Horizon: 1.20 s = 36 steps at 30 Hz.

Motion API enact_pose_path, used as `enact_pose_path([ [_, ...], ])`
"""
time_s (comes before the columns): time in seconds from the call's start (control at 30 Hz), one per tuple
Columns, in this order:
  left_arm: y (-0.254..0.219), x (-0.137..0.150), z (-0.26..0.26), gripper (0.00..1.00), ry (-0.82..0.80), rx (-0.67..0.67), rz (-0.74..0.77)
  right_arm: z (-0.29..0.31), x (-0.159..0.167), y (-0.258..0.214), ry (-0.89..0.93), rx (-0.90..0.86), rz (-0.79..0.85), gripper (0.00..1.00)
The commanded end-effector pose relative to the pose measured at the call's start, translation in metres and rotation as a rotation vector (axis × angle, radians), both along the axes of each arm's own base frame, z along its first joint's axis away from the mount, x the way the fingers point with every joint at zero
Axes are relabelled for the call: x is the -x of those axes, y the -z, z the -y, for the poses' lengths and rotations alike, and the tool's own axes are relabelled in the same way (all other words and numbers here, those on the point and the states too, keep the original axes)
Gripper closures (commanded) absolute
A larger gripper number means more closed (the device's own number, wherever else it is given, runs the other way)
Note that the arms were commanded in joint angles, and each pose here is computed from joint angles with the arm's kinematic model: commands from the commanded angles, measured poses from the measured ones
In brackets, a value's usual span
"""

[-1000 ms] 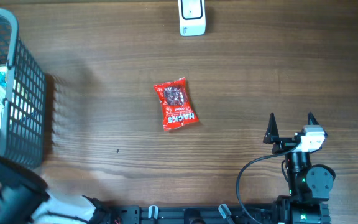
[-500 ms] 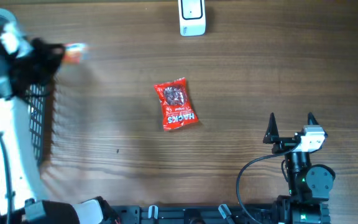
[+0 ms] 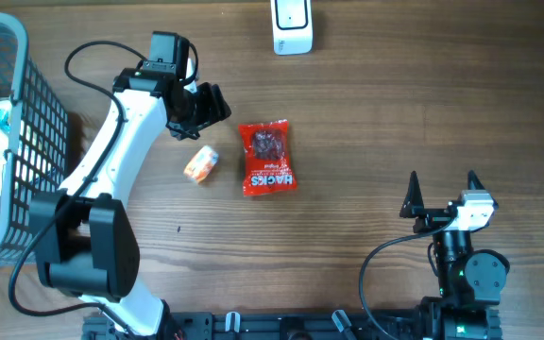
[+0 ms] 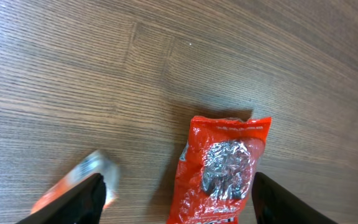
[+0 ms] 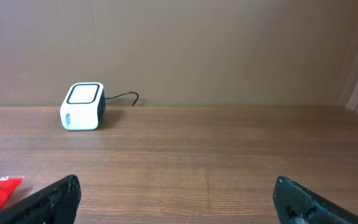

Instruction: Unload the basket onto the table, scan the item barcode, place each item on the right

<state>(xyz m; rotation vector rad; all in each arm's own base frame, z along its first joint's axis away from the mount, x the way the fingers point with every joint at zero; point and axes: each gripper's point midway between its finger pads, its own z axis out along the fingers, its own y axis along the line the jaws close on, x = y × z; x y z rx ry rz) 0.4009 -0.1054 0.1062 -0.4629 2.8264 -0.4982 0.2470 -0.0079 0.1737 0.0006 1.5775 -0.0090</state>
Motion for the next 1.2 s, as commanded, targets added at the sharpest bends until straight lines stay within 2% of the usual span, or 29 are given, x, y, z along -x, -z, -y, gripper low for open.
enact_pose_path([
  [0.0, -0.053, -0.006, -0.011, 0.24, -0.016, -0.001, 0.115, 0.002, 0.000, -0.001, 0.009, 0.014, 0.006, 0.00],
  [0.1, -0.138, 0.004, -0.039, 0.07, -0.021, -0.033, 0.312, 0.002, 0.000, -0.001, 0.009, 0.014, 0.007, 0.00],
  [0.13, -0.172, 0.011, -0.065, 0.00, -0.092, -0.079, 0.408, 0.002, 0.000, -0.001, 0.009, 0.014, 0.006, 0.00],
  [0.17, -0.196, 0.018, -0.091, 0.00, -0.168, -0.134, 0.484, 0.002, 0.000, -0.001, 0.009, 0.014, 0.007, 0.00],
  [0.2, -0.256, 0.053, -0.173, 0.00, -0.435, -0.304, 0.649, 0.002, 0.000, -0.001, 0.009, 0.014, 0.007, 0.00],
  [0.27, -0.278, 0.081, -0.215, 0.00, -0.588, -0.394, 0.693, 0.002, 0.000, -0.001, 0.009, 0.014, 0.006, 0.00],
  [0.33, -0.293, 0.120, -0.267, 0.00, -0.832, -0.452, 0.710, 0.002, 0.000, -0.001, 0.009, 0.014, 0.005, 0.00],
  [0.37, -0.288, 0.137, -0.292, 0.00, -0.975, -0.438, 0.681, 0.002, 0.000, -0.001, 0.009, 0.014, 0.005, 0.00],
  [0.4, -0.281, 0.142, -0.307, 0.00, -1.049, -0.431, 0.654, 0.002, 0.000, -0.001, 0.009, 0.014, 0.005, 0.00],
  [0.47, -0.256, 0.138, -0.340, 0.00, -1.115, -0.450, 0.566, 0.002, 0.000, -0.001, 0.009, 0.014, 0.005, 0.00],
  [0.57, -0.200, 0.118, -0.380, 0.00, -1.146, -0.453, 0.401, 0.002, 0.000, -0.001, 0.009, 0.014, 0.005, 0.00],
  [0.67, -0.119, 0.102, -0.410, 0.00, -1.039, -0.487, 0.166, 0.002, 0.000, -0.001, 0.009, 0.014, 0.005, 0.00],
  [0.73, -0.079, 0.097, -0.426, 0.00, -1.039, -0.474, 0.083, 0.002, 0.000, -0.001, 0.009, 0.014, 0.005, 0.00],
  [0.9, -0.005, 0.105, -0.467, 0.00, -1.094, -0.450, -0.042, 0.002, 0.000, -0.001, 0.009, 0.014, 0.005, 0.00],
  [1.0, 0.046, 0.121, -0.491, 0.00, -1.139, -0.429, -0.124, 0.002, 0.000, -0.001, 0.009, 0.014, 0.005, 0.00],
  [1.17, 0.080, 0.109, -0.498, 0.00, -1.132, -0.377, -0.110, 0.002, 0.000, -0.001, 0.009, 0.014, 0.005, 0.00],
])
